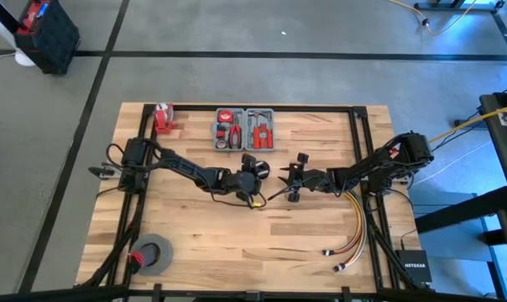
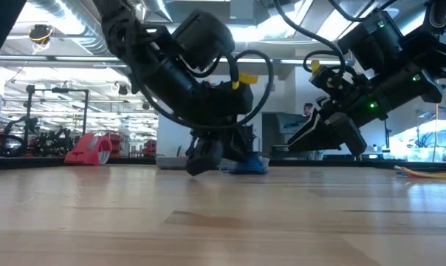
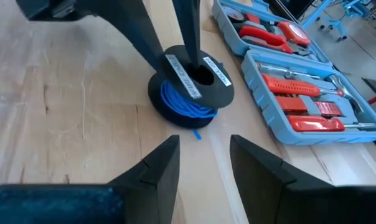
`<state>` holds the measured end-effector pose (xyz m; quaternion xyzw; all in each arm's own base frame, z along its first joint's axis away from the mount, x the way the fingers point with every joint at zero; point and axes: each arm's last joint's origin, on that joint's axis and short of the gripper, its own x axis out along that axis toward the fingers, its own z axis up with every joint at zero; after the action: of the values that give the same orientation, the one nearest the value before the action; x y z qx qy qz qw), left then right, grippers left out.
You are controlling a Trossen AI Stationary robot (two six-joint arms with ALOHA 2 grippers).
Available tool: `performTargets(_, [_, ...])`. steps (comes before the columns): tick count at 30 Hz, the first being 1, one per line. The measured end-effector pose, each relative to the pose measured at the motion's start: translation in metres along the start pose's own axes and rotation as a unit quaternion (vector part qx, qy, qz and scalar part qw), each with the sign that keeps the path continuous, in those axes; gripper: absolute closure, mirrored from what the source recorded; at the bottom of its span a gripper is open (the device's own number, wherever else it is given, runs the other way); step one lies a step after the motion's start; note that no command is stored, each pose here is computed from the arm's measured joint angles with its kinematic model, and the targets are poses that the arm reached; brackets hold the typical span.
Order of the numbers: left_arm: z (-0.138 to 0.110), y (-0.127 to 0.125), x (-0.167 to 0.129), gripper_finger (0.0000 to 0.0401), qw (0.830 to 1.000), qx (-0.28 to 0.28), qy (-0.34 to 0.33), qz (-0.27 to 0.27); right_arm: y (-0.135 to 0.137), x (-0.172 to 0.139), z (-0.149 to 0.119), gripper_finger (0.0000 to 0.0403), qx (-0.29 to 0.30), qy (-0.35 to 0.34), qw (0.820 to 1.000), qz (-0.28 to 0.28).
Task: Coil cords
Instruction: Uncoil the blue wire from the spool
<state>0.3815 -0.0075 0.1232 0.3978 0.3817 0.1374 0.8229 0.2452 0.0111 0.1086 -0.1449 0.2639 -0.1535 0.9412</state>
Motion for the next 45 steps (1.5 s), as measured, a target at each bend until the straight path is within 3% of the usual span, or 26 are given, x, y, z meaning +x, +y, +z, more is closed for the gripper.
performTargets(6, [0.002,0.004,-0.001,0.0297,1.000,-0.021,-0.007,0.008,0.000,0.000,0.000,0.0258,0.000,0.000,1.000,0.000])
performTargets(14, [-0.005,0.009,0.006,0.0389,0.999,-0.044,0.013,0.015,0.000,0.000,0.000,0.0258,0.000,0.000,1.000,0.000])
performTargets(18, [0.000,0.014,-0.002,0.0395,0.999,-0.049,0.004,0.017,0.000,0.000,0.001,0.0258,0.002,-0.003,1.000,0.000])
performTargets(21, [0.013,0.028,-0.022,0.0399,0.997,-0.071,-0.033,0.019,-0.002,-0.002,0.011,0.0258,0.009,-0.019,1.000,-0.002])
performTargets(26, [0.031,0.077,-0.072,0.0400,0.981,-0.146,-0.111,0.062,-0.016,-0.020,0.035,0.0258,0.020,-0.044,0.999,-0.025])
performTargets(29, [0.033,0.107,-0.104,0.0400,0.962,-0.206,-0.164,0.071,-0.029,-0.038,0.052,0.0258,0.028,-0.056,0.997,-0.045])
performTargets(33, [0.033,0.132,-0.136,0.0399,0.932,-0.264,-0.245,0.036,-0.047,-0.065,0.079,0.0258,0.023,-0.112,0.991,-0.065])
performTargets(41, [0.030,0.130,-0.140,0.0399,0.937,-0.256,-0.235,0.021,-0.063,-0.097,0.122,0.0258,0.014,-0.244,0.969,0.023])
performTargets(45, [0.029,0.127,-0.138,0.0399,0.943,-0.248,-0.223,0.014,-0.057,-0.090,0.121,0.0258,-0.002,-0.229,0.972,0.058])
